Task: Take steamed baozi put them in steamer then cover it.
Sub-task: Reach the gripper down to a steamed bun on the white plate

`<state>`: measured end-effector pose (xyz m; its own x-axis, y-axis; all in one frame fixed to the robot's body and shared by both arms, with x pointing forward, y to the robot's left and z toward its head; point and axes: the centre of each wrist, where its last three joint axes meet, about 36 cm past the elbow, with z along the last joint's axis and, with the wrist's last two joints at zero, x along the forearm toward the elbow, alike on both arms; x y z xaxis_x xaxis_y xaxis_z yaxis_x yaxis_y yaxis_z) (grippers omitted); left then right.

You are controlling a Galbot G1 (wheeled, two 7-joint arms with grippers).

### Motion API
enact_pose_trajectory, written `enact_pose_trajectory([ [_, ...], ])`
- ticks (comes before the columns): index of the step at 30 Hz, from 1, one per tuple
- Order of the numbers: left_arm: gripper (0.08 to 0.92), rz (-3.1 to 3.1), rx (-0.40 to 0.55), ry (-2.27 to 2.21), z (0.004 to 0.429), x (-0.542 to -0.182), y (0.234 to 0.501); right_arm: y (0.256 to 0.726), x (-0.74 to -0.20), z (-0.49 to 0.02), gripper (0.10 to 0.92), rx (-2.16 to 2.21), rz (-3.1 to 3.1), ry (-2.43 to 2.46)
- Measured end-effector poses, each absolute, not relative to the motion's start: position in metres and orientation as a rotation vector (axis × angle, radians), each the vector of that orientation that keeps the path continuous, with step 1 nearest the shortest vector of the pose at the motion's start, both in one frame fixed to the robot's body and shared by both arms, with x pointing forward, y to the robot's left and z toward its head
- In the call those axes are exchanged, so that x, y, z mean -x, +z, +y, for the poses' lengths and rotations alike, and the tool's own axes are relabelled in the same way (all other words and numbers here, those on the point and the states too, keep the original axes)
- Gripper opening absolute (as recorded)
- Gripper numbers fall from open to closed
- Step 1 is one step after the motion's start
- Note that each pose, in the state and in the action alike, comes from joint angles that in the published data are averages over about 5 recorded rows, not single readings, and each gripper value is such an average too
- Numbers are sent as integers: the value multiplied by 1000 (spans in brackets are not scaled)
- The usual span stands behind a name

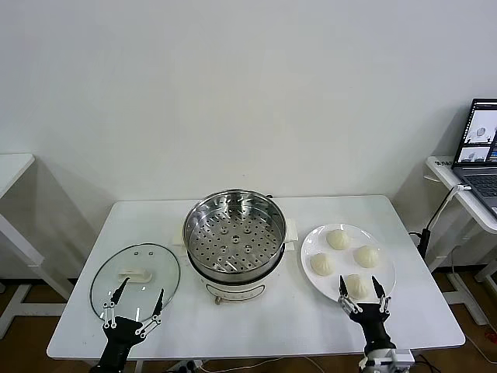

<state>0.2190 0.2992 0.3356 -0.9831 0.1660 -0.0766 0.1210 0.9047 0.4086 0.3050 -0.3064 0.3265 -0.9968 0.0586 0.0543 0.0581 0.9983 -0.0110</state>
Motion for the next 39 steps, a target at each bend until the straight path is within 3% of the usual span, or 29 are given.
enact_pose_trajectory([
  [5,823,2950,-233,622,297,-219,338,339,-341,-319,823,96,-3102,27],
  [17,823,2922,-244,619,295,-218,343,386,-484,-360,823,-30,-3082,94],
  [31,823,2918,-232,613,292,-215,344,442,-616,-431,823,-845,-2643,666],
  [39,823,2927,-206,614,291,-212,344,481,-663,-442,823,-1223,-2179,942],
])
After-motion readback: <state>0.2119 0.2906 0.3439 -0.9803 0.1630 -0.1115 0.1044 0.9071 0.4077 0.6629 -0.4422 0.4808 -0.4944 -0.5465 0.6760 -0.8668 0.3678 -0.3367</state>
